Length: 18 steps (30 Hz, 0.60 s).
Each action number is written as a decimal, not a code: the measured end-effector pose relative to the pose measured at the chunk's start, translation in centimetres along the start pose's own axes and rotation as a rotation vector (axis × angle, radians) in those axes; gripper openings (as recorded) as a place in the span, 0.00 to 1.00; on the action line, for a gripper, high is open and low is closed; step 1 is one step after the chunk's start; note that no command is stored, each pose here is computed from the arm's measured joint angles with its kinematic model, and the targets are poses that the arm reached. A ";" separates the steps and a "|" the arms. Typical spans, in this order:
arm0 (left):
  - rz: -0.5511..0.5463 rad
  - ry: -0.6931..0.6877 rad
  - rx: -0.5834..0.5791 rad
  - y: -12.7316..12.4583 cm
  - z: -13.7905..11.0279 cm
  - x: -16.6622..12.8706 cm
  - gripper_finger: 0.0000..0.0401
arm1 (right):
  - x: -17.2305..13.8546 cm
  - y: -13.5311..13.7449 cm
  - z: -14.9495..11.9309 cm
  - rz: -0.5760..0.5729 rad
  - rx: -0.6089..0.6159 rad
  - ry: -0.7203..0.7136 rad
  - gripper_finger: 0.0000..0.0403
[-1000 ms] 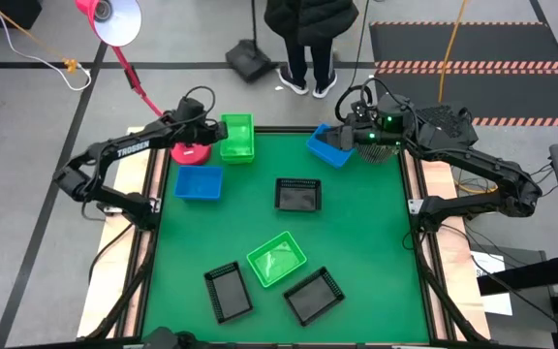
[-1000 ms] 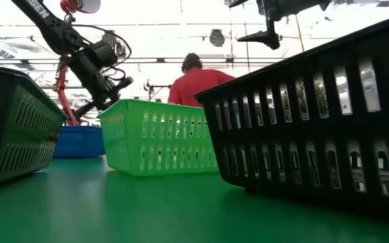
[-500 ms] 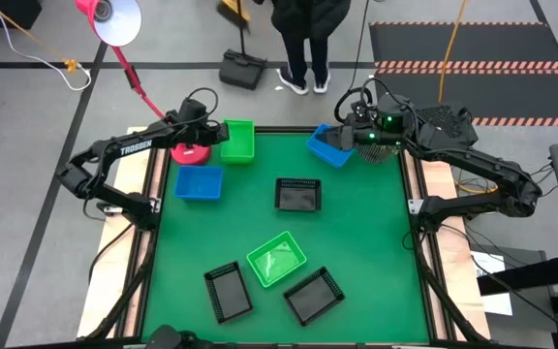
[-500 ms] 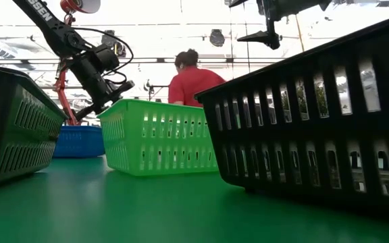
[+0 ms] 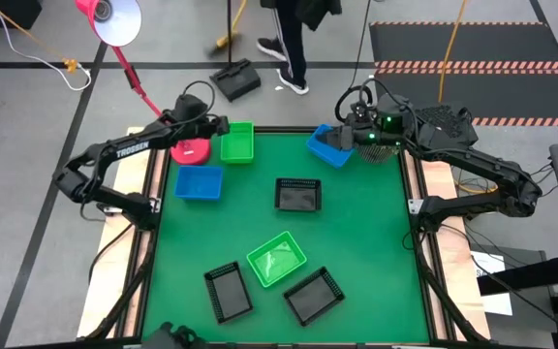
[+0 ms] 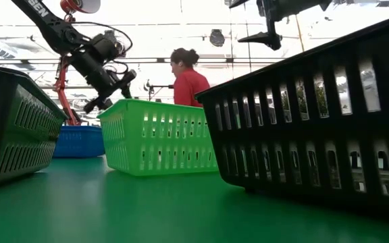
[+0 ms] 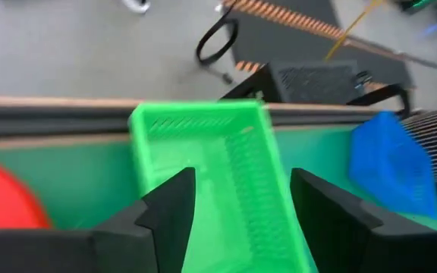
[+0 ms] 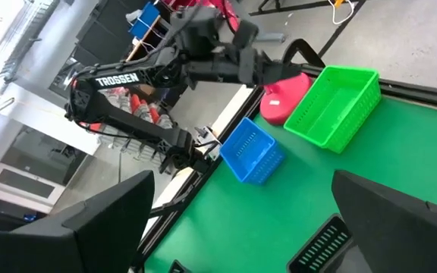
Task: Stack baskets by color
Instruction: Stack the bottom left black bin on the top black bin
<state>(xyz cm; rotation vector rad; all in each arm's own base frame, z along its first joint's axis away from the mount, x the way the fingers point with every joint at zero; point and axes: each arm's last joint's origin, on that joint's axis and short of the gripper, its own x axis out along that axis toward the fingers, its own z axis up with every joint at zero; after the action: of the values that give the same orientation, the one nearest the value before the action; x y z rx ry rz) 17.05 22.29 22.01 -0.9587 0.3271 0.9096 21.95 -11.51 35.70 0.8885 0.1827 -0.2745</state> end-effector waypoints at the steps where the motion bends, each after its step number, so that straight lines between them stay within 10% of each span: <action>1: -0.018 -0.015 0.013 -0.3 0.1 -0.3 0.54 | 0.0 0.0 -0.1 -0.002 0.001 0.004 0.98; 18: -0.426 -0.042 0.347 -10.3 -5.9 -7.4 0.31 | 0.2 -0.4 -2.9 -0.111 -0.082 0.224 0.98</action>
<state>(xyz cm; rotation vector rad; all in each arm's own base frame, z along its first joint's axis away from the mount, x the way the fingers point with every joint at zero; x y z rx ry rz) 21.48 11.03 29.02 -0.6513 0.2221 0.4620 21.85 -9.49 33.57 0.8278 0.4486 -0.2684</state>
